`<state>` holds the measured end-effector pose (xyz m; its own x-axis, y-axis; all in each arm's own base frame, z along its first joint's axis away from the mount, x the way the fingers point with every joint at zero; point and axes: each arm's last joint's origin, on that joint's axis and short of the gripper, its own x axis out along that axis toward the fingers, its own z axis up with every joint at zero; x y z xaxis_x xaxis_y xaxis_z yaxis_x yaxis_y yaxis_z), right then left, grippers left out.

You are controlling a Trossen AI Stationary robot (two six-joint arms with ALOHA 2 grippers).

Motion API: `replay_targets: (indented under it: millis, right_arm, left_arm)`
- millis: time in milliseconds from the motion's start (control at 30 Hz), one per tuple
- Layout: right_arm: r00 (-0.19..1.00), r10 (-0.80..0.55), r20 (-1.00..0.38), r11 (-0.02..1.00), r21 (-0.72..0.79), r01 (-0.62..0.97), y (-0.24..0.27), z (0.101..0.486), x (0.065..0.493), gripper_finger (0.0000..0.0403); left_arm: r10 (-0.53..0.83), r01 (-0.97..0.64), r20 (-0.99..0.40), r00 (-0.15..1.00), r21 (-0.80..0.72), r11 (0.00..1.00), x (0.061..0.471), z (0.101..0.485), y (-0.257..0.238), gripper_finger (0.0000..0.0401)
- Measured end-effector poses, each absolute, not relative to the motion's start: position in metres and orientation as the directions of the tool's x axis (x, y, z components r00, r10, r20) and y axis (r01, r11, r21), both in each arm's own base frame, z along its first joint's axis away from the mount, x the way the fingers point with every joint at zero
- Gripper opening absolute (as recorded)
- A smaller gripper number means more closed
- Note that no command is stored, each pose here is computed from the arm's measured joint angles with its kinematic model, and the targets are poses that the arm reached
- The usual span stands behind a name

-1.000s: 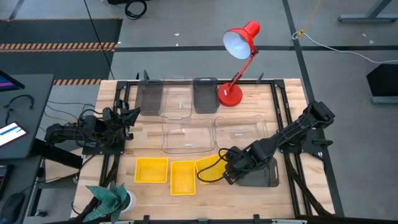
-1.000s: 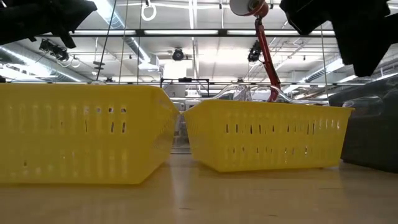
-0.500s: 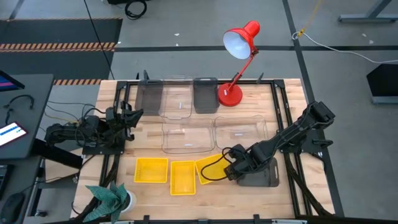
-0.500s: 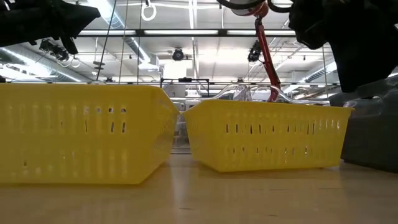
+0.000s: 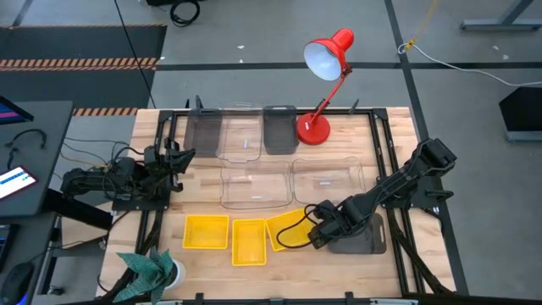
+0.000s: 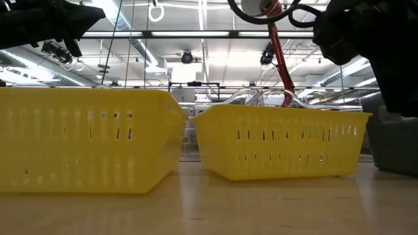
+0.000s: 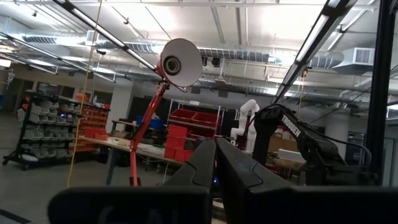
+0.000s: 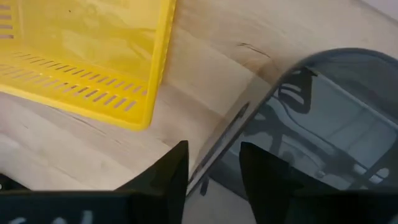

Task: Stack baskets by color
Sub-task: Stack the bottom black bin on the top right black bin

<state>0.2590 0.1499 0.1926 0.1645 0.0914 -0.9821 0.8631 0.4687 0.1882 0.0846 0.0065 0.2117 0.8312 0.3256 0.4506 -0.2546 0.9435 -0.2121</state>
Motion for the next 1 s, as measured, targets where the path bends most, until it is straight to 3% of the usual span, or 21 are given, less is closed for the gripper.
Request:
replay_targets:
  millis: [333, 533, 767, 1000]
  right_arm:
    - [0.180, 0.143, -0.973, 0.498, 0.228, 0.837, 0.156, 0.193, 0.260, 0.0012]
    - [0.281, 0.256, -0.925, 0.516, 0.377, 0.769, 0.172, 0.198, 0.267, 0.0011]
    - [0.274, 0.344, -0.898, 0.544, 0.429, 0.722, 0.189, 0.202, 0.262, 0.0006]
    - [0.329, 0.358, -0.874, 0.641, 0.486, 0.593, 0.203, 0.246, 0.269, 0.0005]
  left_arm:
    - [0.325, -0.256, 0.446, 0.834, -0.210, 0.944, 0.085, 0.211, 0.007, 0.0015]
    - [0.325, -0.257, 0.445, 0.834, -0.209, 0.944, 0.085, 0.211, 0.007, 0.0022]
    - [0.325, -0.257, 0.445, 0.834, -0.209, 0.944, 0.085, 0.211, 0.007, 0.0015]
    - [0.325, -0.257, 0.445, 0.835, -0.209, 0.944, 0.085, 0.211, 0.006, 0.0019]
